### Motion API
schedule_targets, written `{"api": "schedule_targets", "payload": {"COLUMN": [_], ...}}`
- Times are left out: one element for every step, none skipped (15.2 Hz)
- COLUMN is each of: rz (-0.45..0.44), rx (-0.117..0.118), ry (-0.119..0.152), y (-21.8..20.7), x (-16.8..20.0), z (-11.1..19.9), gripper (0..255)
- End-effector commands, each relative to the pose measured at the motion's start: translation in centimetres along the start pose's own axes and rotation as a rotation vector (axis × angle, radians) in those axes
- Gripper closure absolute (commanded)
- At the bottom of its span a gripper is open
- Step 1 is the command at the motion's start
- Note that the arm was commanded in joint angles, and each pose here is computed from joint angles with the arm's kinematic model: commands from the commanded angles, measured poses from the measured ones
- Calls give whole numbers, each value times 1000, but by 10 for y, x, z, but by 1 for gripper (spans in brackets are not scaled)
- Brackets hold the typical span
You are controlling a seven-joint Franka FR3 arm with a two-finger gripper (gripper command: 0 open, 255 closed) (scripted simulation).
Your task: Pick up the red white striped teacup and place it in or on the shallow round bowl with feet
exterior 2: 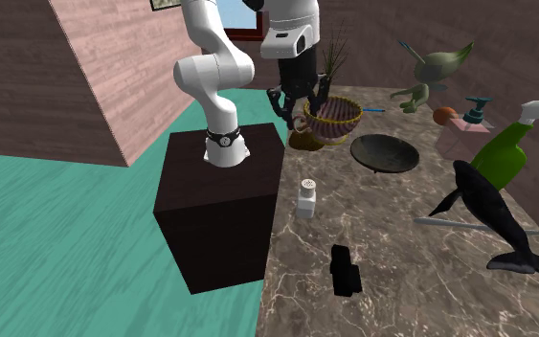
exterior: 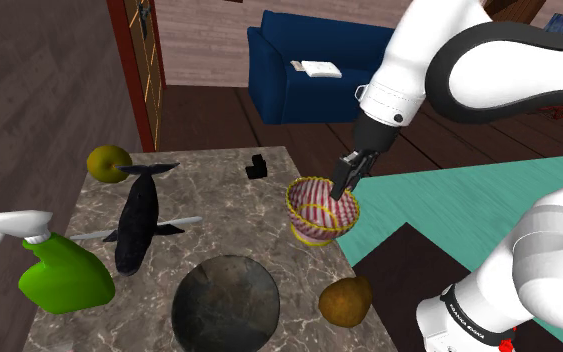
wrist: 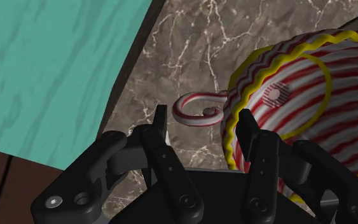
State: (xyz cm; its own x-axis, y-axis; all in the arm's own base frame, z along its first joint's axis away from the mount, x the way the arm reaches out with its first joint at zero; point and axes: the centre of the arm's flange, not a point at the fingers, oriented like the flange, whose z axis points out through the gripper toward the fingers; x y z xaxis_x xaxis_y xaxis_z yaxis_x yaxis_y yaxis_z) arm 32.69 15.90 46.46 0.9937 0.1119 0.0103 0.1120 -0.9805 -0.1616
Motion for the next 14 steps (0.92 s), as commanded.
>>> {"api": "schedule_targets", "payload": {"rz": [1, 1, 1, 1, 1, 1, 1, 1, 1, 1, 1, 1, 1, 1], "rx": [1, 1, 1, 1, 1, 1, 1, 1, 1, 1, 1, 1, 1, 1], "ry": [1, 1, 1, 1, 1, 1, 1, 1, 1, 1, 1, 1, 1, 1], "y": [-26, -40, -53, -66, -79, -92, -105, -118, -131, -144, -157, -170, -183, -196], "x": [1, 2, 4, 6, 8, 9, 11, 13, 15, 16, 18, 20, 22, 23], "z": [-1, 0, 0, 1, 2, 3, 3, 4, 5, 6, 6, 7, 8, 9], "gripper": [255, 255, 255, 255, 255, 255, 255, 255, 255, 255, 255, 255, 255, 255]}}
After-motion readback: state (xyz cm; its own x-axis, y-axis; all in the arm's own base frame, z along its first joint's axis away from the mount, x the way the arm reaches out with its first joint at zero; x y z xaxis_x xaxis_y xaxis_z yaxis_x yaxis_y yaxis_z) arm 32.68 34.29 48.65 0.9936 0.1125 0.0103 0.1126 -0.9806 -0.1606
